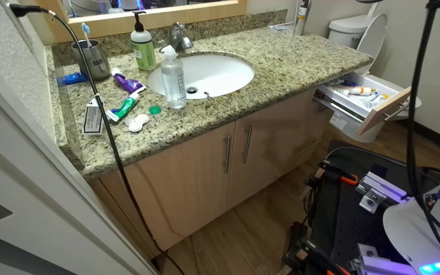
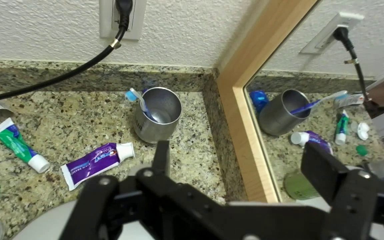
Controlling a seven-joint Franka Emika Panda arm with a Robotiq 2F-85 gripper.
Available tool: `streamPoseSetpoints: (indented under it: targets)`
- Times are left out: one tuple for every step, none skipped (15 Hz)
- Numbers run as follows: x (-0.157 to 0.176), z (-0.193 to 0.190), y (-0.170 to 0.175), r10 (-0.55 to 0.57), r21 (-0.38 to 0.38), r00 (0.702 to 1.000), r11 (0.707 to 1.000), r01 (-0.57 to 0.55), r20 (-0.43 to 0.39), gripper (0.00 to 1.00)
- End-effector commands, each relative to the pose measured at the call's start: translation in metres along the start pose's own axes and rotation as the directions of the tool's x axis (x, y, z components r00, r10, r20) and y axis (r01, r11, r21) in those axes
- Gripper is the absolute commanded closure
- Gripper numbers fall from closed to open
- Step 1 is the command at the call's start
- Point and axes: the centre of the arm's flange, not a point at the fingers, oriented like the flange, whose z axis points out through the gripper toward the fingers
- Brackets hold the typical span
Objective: Put the white tube in the open drawer then move the green bottle from the right to the left of the sink
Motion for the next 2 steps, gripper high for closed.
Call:
streamPoseSetpoints:
  targets:
    - [-0.007,-0.018,-0.003,-0.012,0.011,1.0,1.0,0.012,0.001,0.0]
    - [-0.012,-0.035,-0.006,-0.02,0.017,1.0,1.0,0.02,-0.001,0.0]
